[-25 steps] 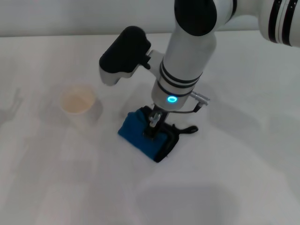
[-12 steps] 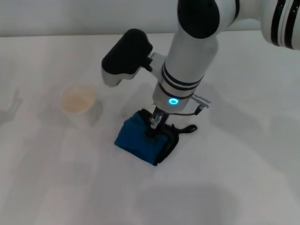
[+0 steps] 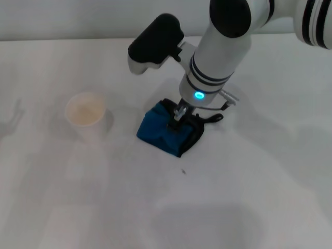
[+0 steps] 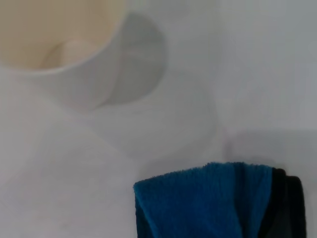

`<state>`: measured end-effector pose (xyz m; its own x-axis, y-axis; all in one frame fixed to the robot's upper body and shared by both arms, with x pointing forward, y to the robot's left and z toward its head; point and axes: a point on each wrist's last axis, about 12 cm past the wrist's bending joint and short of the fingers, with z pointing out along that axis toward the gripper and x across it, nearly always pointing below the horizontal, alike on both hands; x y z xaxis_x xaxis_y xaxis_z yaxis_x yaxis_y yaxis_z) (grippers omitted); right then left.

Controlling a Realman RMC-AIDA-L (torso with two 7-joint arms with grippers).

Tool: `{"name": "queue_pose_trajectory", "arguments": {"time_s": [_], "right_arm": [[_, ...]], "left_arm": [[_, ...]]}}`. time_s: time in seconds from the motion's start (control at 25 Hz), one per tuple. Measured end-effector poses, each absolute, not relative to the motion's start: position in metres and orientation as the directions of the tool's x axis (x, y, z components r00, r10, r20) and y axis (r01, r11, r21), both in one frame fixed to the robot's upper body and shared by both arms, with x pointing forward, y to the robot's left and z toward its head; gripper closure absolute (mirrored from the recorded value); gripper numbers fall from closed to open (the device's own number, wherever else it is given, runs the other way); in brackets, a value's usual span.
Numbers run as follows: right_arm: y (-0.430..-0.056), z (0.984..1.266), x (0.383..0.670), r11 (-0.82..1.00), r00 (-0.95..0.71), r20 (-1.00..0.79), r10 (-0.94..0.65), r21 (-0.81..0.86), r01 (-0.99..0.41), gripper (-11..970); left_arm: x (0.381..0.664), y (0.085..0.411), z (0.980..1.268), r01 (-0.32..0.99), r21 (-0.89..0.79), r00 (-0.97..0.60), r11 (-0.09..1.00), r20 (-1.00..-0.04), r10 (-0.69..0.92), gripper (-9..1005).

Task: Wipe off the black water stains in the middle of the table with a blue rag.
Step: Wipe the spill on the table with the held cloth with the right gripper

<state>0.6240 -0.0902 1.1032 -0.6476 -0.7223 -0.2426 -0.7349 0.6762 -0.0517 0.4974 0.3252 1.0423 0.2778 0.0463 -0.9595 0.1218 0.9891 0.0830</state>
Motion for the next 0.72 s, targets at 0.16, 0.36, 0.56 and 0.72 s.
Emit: {"name": "queue_pose_trajectory", "arguments": {"time_s": [0.16, 0.36, 0.56, 0.72], "right_arm": [[-0.095, 1.105, 0.633, 0.704, -0.663, -0.263, -0.701, -0.106, -0.703, 898], [-0.104, 1.107, 0.641, 0.735, -0.686, -0.275, -0.674, -0.153, -0.66, 899], [-0.11, 1.108, 0.644, 0.745, -0.698, -0.27, -0.663, -0.157, -0.648, 899], [-0.11, 1.105, 0.638, 0.722, -0.683, -0.244, -0.688, -0.13, -0.68, 898]], "left_arm": [[0.497, 0.325, 1.042, 0.122, 0.083, 0.278, 0.989, -0.96, 0.046, 109], [0.497, 0.325, 1.042, 0.122, 0.081, 0.275, 0.989, -0.96, 0.045, 108], [0.497, 0.325, 1.042, 0.121, 0.082, 0.275, 0.989, -0.96, 0.046, 108], [0.499, 0.324, 1.043, 0.124, 0.083, 0.276, 0.989, -0.96, 0.046, 109]]}}
